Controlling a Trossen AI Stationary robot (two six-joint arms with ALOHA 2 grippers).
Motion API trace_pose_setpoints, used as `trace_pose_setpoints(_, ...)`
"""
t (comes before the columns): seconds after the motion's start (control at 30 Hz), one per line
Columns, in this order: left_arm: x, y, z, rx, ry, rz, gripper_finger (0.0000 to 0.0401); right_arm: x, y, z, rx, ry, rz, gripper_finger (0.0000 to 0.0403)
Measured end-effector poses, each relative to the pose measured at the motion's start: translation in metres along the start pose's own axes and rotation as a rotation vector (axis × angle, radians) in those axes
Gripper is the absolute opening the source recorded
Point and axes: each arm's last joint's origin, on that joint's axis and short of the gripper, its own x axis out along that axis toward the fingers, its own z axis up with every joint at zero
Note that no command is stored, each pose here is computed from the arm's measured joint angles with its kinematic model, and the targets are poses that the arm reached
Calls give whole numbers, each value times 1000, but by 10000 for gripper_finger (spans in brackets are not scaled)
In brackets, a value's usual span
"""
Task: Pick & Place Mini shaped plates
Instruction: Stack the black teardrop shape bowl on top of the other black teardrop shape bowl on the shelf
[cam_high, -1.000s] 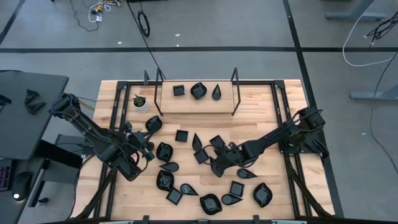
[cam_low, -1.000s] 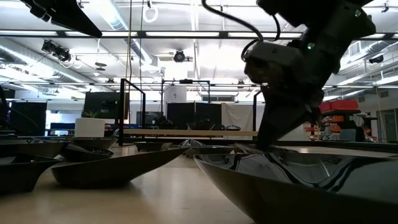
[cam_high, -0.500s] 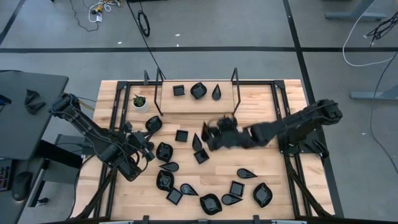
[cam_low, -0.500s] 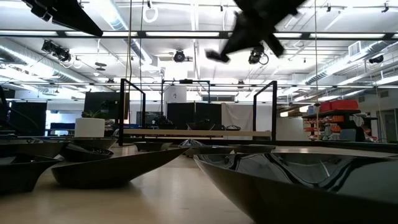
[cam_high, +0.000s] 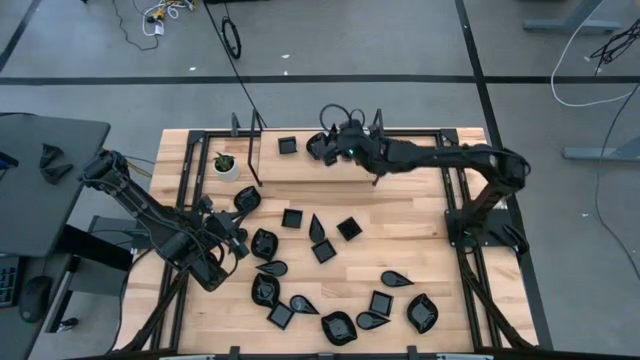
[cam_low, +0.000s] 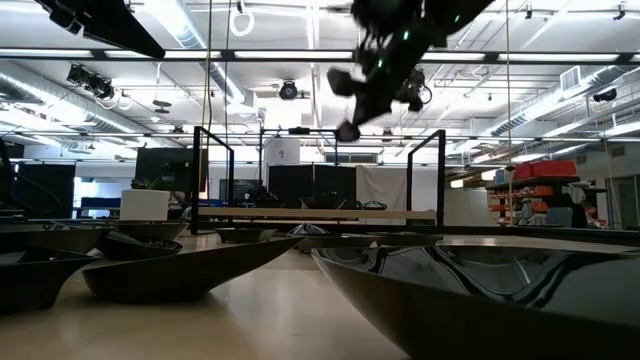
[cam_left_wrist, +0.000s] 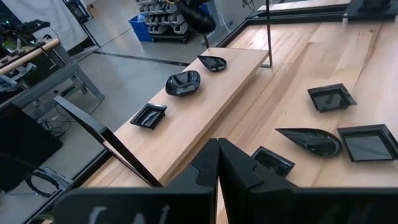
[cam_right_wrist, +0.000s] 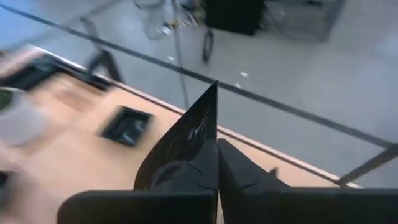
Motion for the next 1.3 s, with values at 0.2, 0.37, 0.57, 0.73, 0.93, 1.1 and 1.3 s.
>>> trace_pose_setpoints(0.2,0,0,0,1,-5,2,14,41,-13,-15,-33,88,-71,0)
trace_pose_setpoints(0.37,0,0,0,1,-5,3,14,54,-19,-26,-60,133,-140,0)
trace_pose_setpoints(0.57,0,0,0,1,-6,4,14,62,-20,-35,-67,171,-163,0)
trace_pose_setpoints(0.73,0,0,0,1,-6,4,14,68,-21,-41,-68,189,-177,0)
trace_pose_setpoints(0.93,0,0,0,1,-4,3,14,68,-20,-39,-106,172,-180,0)
trace_pose_setpoints(1.1,0,0,0,0,-4,3,14,68,-20,-37,-127,167,-182,0)
trace_pose_setpoints(1.3,0,0,0,0,-4,3,14,66,-26,-43,-156,219,-242,0)
